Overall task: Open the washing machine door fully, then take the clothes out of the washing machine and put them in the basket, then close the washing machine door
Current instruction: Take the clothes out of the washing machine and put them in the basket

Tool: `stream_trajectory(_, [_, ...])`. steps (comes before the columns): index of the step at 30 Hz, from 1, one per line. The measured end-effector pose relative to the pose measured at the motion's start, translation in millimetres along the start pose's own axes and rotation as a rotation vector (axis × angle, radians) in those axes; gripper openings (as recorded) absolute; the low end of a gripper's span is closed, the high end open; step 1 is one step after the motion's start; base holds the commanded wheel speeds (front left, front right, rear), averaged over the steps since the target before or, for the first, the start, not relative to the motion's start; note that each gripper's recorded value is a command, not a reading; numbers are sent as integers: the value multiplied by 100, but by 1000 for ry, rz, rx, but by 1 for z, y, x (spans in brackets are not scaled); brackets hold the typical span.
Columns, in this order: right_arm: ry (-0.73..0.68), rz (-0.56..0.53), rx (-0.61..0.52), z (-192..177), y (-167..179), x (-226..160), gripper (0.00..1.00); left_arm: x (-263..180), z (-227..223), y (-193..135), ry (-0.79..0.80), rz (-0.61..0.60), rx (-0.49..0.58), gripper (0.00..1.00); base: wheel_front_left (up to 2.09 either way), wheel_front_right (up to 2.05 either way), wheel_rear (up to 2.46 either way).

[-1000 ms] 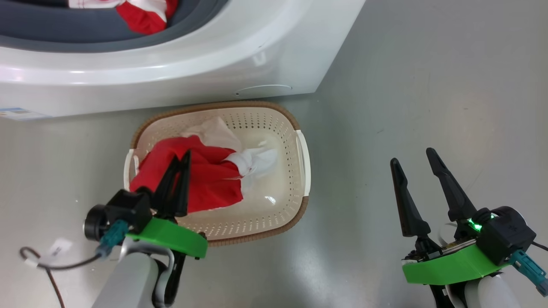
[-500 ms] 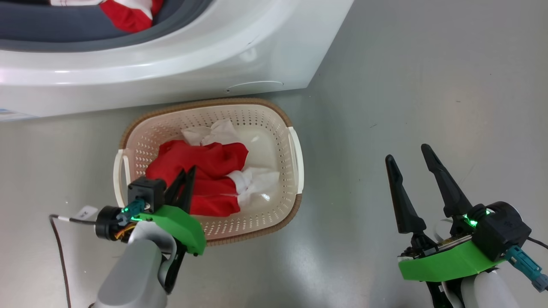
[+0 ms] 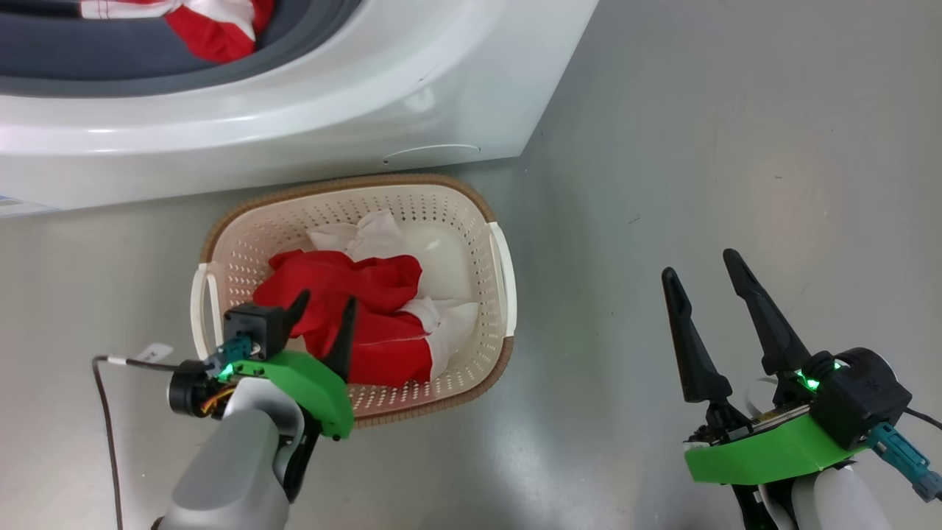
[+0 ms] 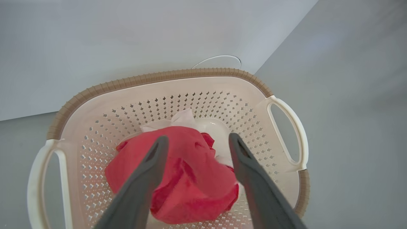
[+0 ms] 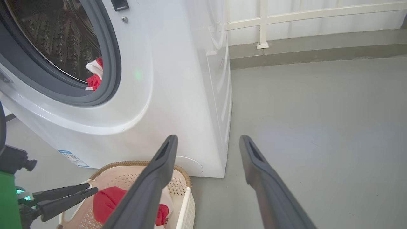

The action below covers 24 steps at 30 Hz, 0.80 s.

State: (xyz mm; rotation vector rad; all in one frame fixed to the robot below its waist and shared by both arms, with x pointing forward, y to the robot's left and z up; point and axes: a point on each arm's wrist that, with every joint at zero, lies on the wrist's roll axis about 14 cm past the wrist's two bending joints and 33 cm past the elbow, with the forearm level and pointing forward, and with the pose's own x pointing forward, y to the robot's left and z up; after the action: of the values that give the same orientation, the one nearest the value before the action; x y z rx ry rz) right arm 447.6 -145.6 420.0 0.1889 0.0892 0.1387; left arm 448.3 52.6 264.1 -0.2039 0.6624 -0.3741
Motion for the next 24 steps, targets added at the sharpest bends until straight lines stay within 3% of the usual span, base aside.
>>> stream_trajectory(5, [-3,-1,-1,2,0,-1,100,2,12,-4,-30,-12,-1,100,0,0,0])
stream_trajectory(13, [-20,8,-1,9,4,-1,100,0,68,-8,-202,-9,-41,100,0,0,0])
stream_trajectory(24, [-71,21,0,30,10,-8,100,-40,114,-5,-401,47,-54,100,0,0,0])
